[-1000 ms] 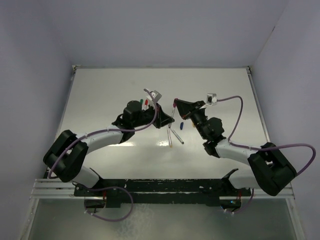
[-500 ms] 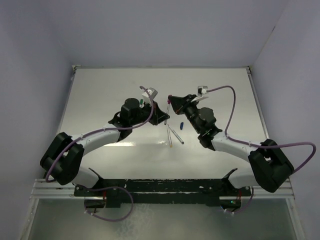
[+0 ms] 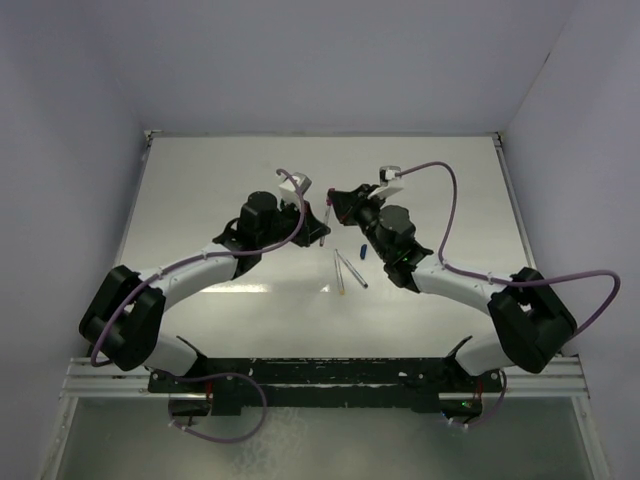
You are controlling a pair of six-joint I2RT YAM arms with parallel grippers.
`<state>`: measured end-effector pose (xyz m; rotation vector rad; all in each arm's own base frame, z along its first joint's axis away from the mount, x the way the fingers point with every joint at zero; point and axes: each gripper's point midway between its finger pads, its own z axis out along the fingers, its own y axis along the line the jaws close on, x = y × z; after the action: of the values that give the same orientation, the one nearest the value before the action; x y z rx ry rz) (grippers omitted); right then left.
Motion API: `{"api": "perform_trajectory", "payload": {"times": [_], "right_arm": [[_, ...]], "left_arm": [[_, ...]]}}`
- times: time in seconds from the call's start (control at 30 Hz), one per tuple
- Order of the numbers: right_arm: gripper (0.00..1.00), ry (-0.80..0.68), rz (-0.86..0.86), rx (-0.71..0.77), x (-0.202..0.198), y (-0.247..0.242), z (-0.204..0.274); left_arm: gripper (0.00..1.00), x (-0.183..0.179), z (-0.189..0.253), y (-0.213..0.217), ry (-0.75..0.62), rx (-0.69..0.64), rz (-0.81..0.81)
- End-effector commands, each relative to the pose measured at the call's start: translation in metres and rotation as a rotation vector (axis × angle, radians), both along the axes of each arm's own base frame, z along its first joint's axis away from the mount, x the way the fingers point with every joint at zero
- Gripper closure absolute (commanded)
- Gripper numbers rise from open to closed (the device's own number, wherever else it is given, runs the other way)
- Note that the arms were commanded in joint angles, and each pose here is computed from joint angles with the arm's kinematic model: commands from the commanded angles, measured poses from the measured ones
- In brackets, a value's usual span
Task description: Insert the pens into the pen caps
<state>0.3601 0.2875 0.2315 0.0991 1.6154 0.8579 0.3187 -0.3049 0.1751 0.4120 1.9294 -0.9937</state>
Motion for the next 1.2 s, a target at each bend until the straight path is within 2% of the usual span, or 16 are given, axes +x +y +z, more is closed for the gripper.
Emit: {"api": "perform_trajectory", "payload": {"times": [0.0,0.1,0.13,0.2,0.37,0.43,0.6,0.8,1.03,1.17], "right_arm": [[1.00,0.174,0.161,-0.175,-0.036,0.026,-0.068],[1.00,0.159,0.148,-0.174,-0.031,0.028,-0.057],[0.97,0.153,0.149,-0.175,-0.029,0.029,-0.051],[0.88,0.114,0.120,-0.192,-0.022,0.026,-0.034],[0.55,-0.029,-0.042,-0.204,-0.005,-0.001,0.029],[0.47,-0.076,-0.107,-0.199,-0.004,-0.017,0.050],[0.43,-0.124,-0.234,-0.209,-0.012,-0.054,0.070],[0.41,-0.099,-0.320,-0.237,-0.022,-0.084,0.064],[0.39,-0.063,-0.316,-0.245,-0.026,-0.087,0.045],[0.39,-0.038,-0.296,-0.272,-0.024,-0.081,0.035]], "left_arm": [[1.00,0.049,0.138,0.017,-0.379,-0.196,0.169],[1.00,0.052,0.117,0.016,-0.328,-0.155,0.172],[1.00,0.052,0.109,0.016,-0.308,-0.141,0.176],[1.00,0.052,0.088,0.018,-0.267,-0.108,0.181],[1.00,0.054,0.032,0.029,-0.151,0.024,0.223],[1.00,0.057,0.012,0.034,-0.113,0.083,0.245],[1.00,0.073,-0.028,0.043,-0.036,0.234,0.295],[0.98,0.092,-0.071,0.050,0.068,0.421,0.331],[0.97,0.109,-0.100,0.066,0.119,0.569,0.416],[0.96,0.112,-0.115,0.066,0.144,0.596,0.418]]}}
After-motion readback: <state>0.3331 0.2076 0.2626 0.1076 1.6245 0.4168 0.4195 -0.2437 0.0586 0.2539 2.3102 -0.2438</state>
